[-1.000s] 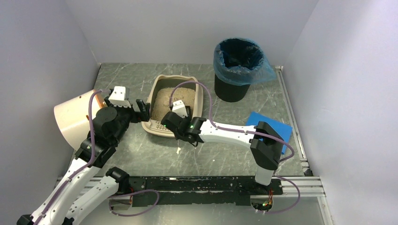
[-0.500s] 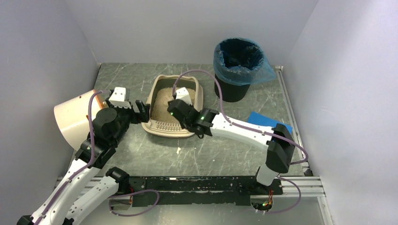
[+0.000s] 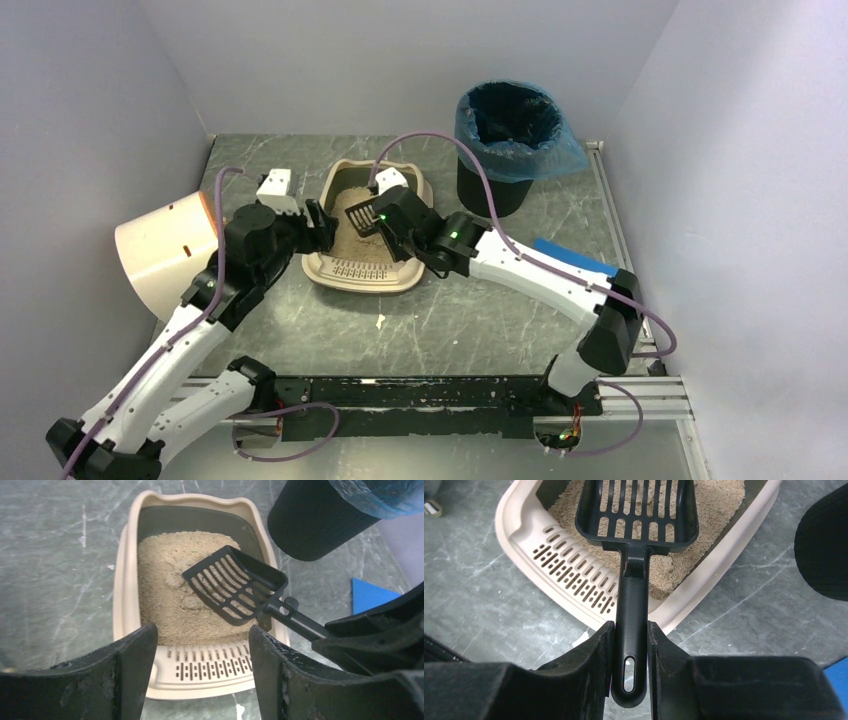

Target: Clean the litter box

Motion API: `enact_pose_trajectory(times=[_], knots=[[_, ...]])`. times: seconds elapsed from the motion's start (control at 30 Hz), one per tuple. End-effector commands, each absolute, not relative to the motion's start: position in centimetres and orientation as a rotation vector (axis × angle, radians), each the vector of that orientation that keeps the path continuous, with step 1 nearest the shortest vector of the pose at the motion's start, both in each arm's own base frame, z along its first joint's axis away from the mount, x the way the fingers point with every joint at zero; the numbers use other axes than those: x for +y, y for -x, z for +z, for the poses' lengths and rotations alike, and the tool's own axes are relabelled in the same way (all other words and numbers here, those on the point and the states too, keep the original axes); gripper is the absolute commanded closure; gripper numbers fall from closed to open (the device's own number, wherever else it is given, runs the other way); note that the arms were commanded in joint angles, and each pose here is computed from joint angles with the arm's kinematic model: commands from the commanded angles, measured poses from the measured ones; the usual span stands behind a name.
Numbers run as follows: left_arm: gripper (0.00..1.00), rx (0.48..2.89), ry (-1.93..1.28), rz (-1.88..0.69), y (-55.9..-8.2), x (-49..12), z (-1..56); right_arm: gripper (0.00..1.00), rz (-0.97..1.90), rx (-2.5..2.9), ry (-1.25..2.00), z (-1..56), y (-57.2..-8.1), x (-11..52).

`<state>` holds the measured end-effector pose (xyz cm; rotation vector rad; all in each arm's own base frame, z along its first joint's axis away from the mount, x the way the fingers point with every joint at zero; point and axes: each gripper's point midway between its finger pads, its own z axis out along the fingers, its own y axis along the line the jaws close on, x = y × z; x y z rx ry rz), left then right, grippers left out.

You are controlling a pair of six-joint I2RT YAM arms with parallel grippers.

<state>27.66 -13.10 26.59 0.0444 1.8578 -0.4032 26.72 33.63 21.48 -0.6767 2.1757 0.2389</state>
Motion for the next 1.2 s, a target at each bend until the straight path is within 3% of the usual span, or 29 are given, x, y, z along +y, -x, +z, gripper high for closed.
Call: enact_pose_trajectory(times=[0.0, 0.13, 0.5, 0.73, 0.9, 0.93, 0.97, 1.0, 1.17], knots=[[0.32, 1.866, -0.065, -0.546, -27.7, -15.7, 28.2, 0.83, 0.347, 2.094, 0.747, 24.2, -25.7, 33.6], [0.38, 1.925, -0.073, -0.549, -28.5, -16.6, 26.3, 0.82, 0.400, 2.041, 0.747, 25.8, -25.2, 33.4], [0.41, 2.113, -0.183, -0.554, -29.5, -18.8, 21.0, 0.80, 0.404, 1.963, 0.698, 28.2, -25.4, 32.3], [0.38, 2.036, -0.162, -0.531, -29.1, -17.7, 23.6, 0.86, 0.364, 2.040, 0.702, 25.8, -26.0, 32.2], [0.28, 1.894, -0.064, -0.445, -28.9, -14.9, 27.0, 0.87, 0.355, 2.043, 0.722, 25.3, -26.3, 32.6], [0.23, 1.878, -0.057, -0.431, -28.7, -14.4, 27.1, 0.87, 0.346, 2.049, 0.724, 25.2, -26.4, 32.6], [0.09, 1.857, -0.050, -0.420, -28.5, -14.0, 27.6, 0.87, 0.336, 2.055, 0.721, 25.1, -26.5, 32.6], [0.04, 1.848, -0.051, -0.408, -28.4, -13.7, 27.8, 0.87, 0.331, 2.060, 0.721, 25.0, -26.5, 32.6], [0.03, 1.831, -0.110, -0.397, -27.8, -13.5, 28.1, 0.88, 0.329, 2.083, 0.715, 24.0, -27.0, 32.8]])
